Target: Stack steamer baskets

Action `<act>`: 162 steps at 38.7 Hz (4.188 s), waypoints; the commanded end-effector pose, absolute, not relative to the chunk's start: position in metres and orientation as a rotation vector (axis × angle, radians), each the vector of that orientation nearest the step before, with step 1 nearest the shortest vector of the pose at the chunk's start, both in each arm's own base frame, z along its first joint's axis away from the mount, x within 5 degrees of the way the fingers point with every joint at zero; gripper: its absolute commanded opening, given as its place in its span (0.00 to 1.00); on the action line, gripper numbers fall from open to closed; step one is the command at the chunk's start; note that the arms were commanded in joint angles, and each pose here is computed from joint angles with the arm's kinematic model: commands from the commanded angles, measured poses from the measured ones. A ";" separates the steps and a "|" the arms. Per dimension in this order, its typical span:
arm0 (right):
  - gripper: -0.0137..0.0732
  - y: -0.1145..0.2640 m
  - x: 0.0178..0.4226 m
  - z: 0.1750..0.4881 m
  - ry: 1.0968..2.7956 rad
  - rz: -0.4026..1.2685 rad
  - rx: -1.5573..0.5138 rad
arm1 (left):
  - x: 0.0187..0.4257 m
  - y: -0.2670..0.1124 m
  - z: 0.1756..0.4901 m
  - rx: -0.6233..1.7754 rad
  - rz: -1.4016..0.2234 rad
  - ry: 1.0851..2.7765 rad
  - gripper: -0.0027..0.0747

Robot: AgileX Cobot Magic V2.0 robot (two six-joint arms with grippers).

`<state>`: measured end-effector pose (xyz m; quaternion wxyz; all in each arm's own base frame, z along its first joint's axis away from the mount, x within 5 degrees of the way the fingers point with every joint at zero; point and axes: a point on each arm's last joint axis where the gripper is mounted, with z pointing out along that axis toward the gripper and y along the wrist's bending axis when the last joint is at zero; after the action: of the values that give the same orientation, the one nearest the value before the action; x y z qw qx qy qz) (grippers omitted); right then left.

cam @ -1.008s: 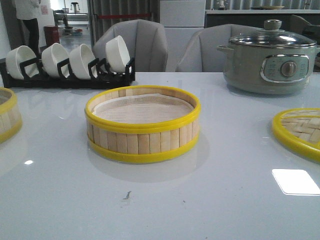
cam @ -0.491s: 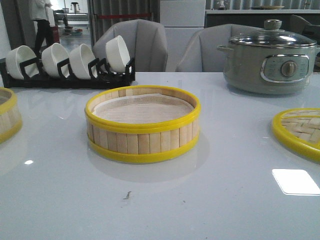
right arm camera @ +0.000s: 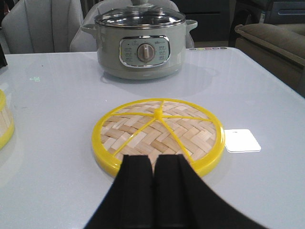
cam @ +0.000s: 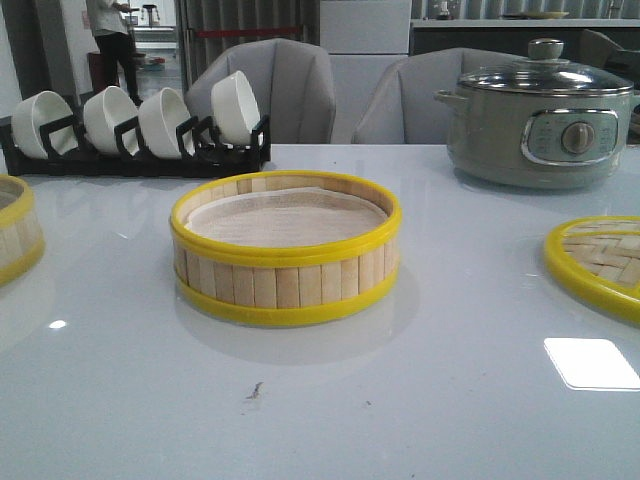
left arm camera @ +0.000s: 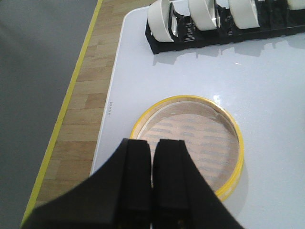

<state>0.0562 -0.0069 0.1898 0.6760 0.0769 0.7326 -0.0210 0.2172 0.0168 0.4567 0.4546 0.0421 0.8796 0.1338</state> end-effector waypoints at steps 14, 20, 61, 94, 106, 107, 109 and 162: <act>0.21 -0.008 0.054 0.204 1.525 -0.060 0.168 | 0.212 0.016 0.473 0.116 0.344 2.059 0.15; 0.21 -0.008 0.054 0.204 1.525 -0.060 0.168 | 0.212 0.016 0.473 0.116 0.344 2.059 0.15; 0.21 -0.009 0.052 0.220 1.346 -0.121 0.133 | 0.211 0.017 0.472 0.111 0.347 2.084 0.15; 0.21 -0.004 0.181 0.415 1.852 -0.029 -0.022 | 0.212 0.017 0.471 0.111 0.349 2.088 0.15; 0.21 -0.004 0.201 0.414 1.820 -0.022 -0.012 | 0.221 0.017 0.466 0.117 0.349 2.111 0.15; 0.21 -0.004 0.201 0.415 1.805 -0.023 -0.011 | 0.220 0.017 0.466 0.116 0.349 2.110 0.15; 0.21 -0.005 0.202 0.418 1.776 -0.023 -0.009 | 0.221 0.017 0.465 0.117 0.350 2.114 0.15; 0.75 -0.005 0.200 0.413 1.823 -0.057 -0.037 | 0.330 -0.007 0.376 0.039 0.010 2.362 0.60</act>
<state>0.2027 -0.0048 0.3921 0.5634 -0.0101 0.8260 -0.0137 0.3241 -0.0022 0.3637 0.3356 0.0110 0.9419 0.0118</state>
